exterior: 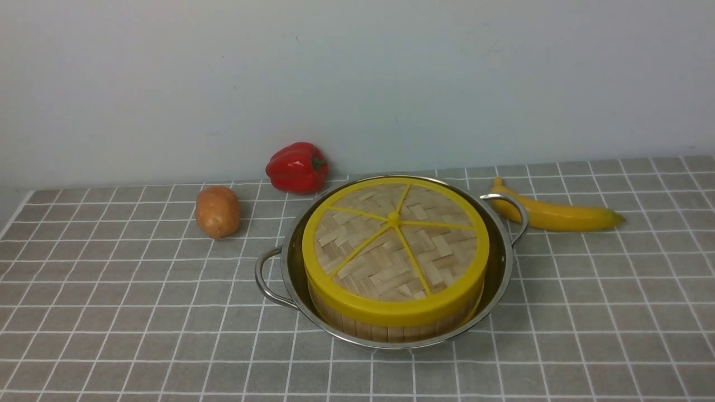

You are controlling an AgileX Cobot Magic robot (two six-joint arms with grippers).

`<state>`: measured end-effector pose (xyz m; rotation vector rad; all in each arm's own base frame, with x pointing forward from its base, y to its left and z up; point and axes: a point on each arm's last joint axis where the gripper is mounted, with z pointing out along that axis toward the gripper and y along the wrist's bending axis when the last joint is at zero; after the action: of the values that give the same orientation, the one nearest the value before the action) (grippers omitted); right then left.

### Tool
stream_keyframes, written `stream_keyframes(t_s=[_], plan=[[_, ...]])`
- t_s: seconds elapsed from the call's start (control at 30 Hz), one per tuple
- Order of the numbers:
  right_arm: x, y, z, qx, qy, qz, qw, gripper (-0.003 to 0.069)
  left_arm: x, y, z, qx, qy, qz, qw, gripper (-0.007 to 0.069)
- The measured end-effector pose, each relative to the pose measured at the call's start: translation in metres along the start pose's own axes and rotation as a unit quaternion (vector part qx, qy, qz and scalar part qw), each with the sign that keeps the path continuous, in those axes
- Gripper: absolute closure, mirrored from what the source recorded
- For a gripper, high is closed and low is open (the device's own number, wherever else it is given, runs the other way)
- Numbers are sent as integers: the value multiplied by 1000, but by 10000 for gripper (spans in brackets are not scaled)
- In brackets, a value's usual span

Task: Place the steamer in the pot on the grey tablecloth, and put the lid on the steamer.

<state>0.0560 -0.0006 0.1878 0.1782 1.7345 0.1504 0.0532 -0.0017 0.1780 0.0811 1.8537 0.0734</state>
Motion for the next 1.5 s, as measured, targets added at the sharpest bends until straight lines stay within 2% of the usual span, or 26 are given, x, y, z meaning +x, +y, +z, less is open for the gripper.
stream_keyframes(t_s=[0.57,1.5], plan=[[0,0,0,0,0,0,1000,416,0,0,0,0,0,0,1000,382],[0,0,0,0,0,0,1000,416,0,-1,0,5,-1,2,1000,382]])
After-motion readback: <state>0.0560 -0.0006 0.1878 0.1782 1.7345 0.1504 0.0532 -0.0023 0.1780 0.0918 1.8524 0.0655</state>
